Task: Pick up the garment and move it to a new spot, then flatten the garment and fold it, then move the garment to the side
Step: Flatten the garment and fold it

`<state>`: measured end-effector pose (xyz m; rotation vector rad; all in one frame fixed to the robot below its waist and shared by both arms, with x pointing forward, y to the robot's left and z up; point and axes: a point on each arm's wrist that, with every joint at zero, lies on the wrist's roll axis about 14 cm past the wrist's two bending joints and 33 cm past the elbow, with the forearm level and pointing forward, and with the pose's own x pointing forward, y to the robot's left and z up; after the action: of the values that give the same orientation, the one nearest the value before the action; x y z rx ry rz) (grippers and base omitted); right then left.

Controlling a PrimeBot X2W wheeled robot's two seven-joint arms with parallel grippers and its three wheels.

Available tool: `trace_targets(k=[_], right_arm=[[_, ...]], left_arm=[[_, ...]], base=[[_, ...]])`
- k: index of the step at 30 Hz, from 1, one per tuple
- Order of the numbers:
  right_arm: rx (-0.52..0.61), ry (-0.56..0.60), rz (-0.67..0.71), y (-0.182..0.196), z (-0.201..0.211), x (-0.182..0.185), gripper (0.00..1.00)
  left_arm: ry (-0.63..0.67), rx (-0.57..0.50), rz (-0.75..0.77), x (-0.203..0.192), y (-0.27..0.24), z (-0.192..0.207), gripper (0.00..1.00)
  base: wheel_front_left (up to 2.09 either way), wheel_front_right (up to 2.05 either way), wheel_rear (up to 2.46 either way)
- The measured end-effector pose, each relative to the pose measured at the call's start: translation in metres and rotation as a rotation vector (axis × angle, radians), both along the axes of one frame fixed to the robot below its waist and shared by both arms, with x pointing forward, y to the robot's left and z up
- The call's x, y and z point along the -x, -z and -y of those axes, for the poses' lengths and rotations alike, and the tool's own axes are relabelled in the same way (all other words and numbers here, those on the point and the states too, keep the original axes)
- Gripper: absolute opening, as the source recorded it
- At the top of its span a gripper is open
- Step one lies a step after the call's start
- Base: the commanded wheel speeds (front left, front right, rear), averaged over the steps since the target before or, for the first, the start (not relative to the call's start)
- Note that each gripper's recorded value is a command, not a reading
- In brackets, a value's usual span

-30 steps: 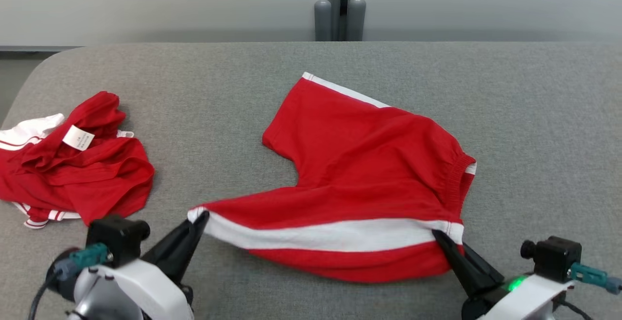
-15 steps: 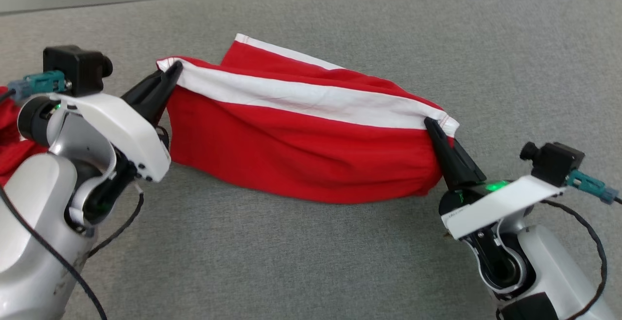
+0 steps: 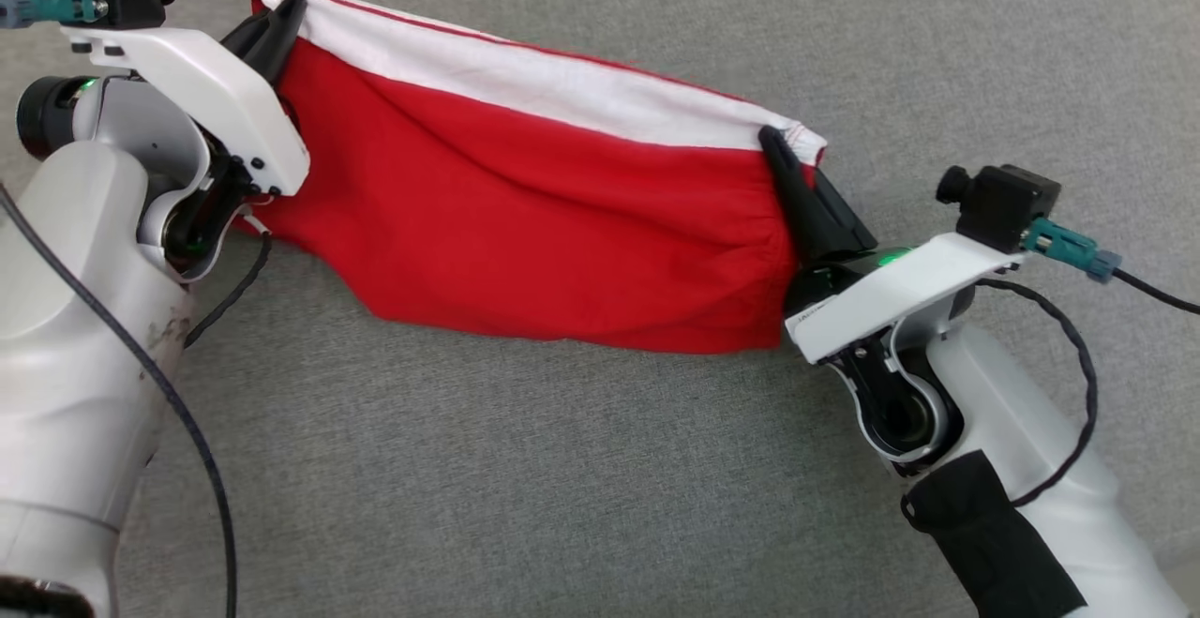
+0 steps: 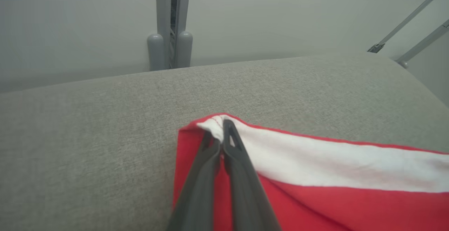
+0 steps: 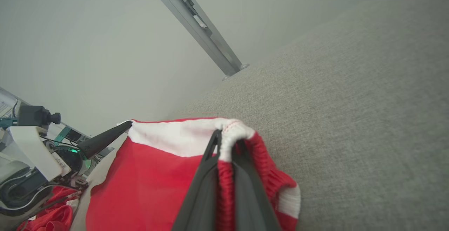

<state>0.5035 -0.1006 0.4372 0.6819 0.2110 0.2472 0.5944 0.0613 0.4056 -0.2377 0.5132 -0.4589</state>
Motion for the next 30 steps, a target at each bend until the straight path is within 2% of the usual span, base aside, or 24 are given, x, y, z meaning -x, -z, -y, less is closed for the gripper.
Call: trace_targets(k=[3,4,5,6,7,8,12,18,20,28,30], right_arm=[[0.015,-0.006,-0.031,0.012,0.0,-0.001,0.0],[0.011,-0.011,-0.041,0.015,-0.001,0.0,0.05],[0.015,-0.016,-0.046,0.016,-0.002,-0.001,0.32],[0.024,-0.025,-0.046,0.017,-0.004,-0.001,0.63],[0.025,-0.029,-0.046,0.018,-0.005,0.0,1.0],[0.021,-0.03,-0.047,0.018,-0.005,0.001,1.0],[0.033,-0.034,-0.042,0.018,-0.002,0.004,1.0],[0.098,-0.024,-0.016,0.018,0.015,0.016,1.0],[0.131,-0.014,0.02,0.01,0.024,0.02,1.0],[0.242,0.017,0.143,-0.018,0.036,0.028,1.0],[0.299,0.029,0.187,-0.027,0.041,0.028,1.0]], left_arm=[[-0.003,0.01,-0.01,-0.005,0.011,0.009,0.0],[-0.003,0.013,-0.014,-0.006,0.014,0.011,0.0],[-0.007,0.014,-0.017,-0.007,0.017,0.012,0.13],[-0.013,0.015,-0.023,-0.007,0.019,0.012,0.45],[-0.02,0.018,-0.027,-0.007,0.02,0.011,0.83],[-0.025,0.018,-0.032,-0.007,0.022,0.011,1.0],[-0.043,0.02,0.006,-0.007,0.016,0.008,1.0],[-0.097,0.046,0.167,-0.005,-0.013,-0.006,1.0],[-0.137,0.041,0.239,0.002,-0.023,-0.02,1.0],[-0.28,0.002,0.373,0.034,-0.055,-0.063,1.0],[-0.315,-0.008,0.429,0.044,-0.071,-0.074,1.0]], base=[[0.0,0.0,0.0],[0.0,0.0,0.0],[0.0,0.0,0.0],[0.0,0.0,0.0],[0.0,0.0,0.0],[0.0,0.0,0.0],[0.0,0.0,0.0],[0.0,0.0,0.0],[0.0,0.0,0.0],[0.0,0.0,0.0],[0.0,0.0,0.0]])
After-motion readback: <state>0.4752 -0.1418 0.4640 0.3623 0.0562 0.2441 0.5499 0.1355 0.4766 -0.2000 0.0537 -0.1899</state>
